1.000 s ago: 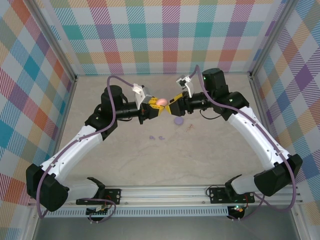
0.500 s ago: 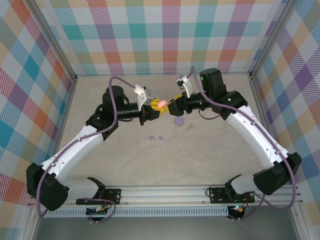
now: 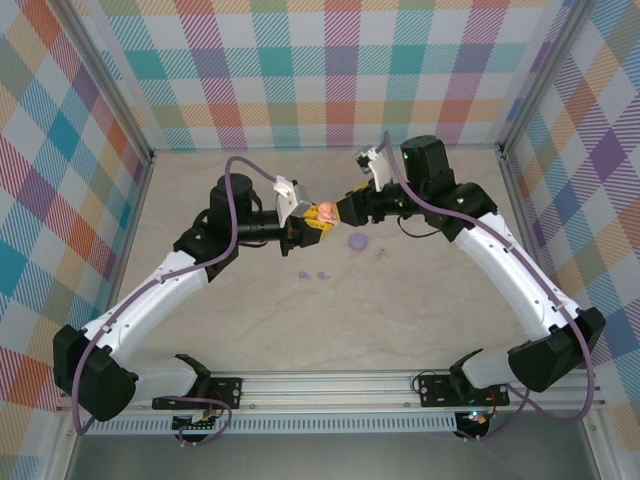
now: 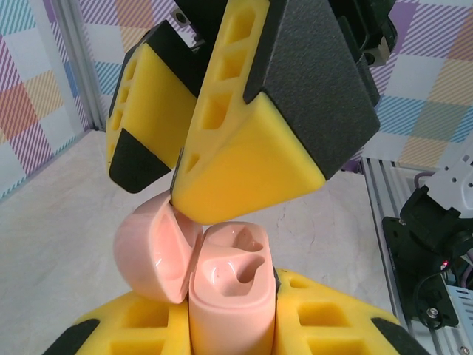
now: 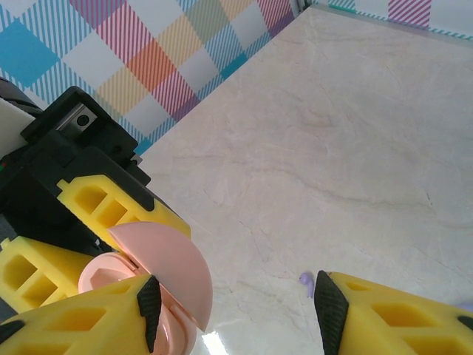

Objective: Insert wireless bluetooth earbuds into charging case

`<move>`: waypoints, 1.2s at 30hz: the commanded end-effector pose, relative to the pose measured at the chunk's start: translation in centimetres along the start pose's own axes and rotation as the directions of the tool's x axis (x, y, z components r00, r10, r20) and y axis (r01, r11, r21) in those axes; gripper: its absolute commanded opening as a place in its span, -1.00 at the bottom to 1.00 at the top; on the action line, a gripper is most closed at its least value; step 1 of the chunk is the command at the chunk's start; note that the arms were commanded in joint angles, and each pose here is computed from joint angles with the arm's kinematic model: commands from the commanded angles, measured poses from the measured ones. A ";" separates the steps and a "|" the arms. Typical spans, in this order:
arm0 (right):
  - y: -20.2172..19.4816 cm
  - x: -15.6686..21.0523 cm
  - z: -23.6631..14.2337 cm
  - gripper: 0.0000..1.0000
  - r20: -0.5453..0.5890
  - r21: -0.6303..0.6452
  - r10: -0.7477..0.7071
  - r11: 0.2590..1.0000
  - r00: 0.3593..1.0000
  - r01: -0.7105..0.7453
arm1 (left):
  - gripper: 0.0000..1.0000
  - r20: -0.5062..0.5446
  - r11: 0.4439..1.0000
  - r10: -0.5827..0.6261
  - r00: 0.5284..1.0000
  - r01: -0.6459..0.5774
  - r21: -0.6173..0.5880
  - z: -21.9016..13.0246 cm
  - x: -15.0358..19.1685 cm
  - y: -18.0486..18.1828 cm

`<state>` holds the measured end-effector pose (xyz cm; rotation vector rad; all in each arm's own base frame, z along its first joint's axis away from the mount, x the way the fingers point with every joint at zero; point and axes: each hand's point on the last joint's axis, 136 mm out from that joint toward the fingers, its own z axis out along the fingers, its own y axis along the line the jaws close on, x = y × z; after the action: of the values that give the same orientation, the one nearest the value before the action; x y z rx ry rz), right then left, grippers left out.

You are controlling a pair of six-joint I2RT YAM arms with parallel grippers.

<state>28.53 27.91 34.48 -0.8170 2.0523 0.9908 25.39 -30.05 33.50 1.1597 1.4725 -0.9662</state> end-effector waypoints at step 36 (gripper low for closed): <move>-19.4 16.2 0.8 0.00 -0.249 0.519 0.565 0.764 0.787 -0.384 | -0.86 0.064 0.980 -0.182 0.981 0.187 -0.074 -0.9 0.2 0.0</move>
<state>35.34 15.08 14.67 -0.1699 2.7471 0.5791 25.85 -29.21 31.79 0.9647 1.6349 -1.0425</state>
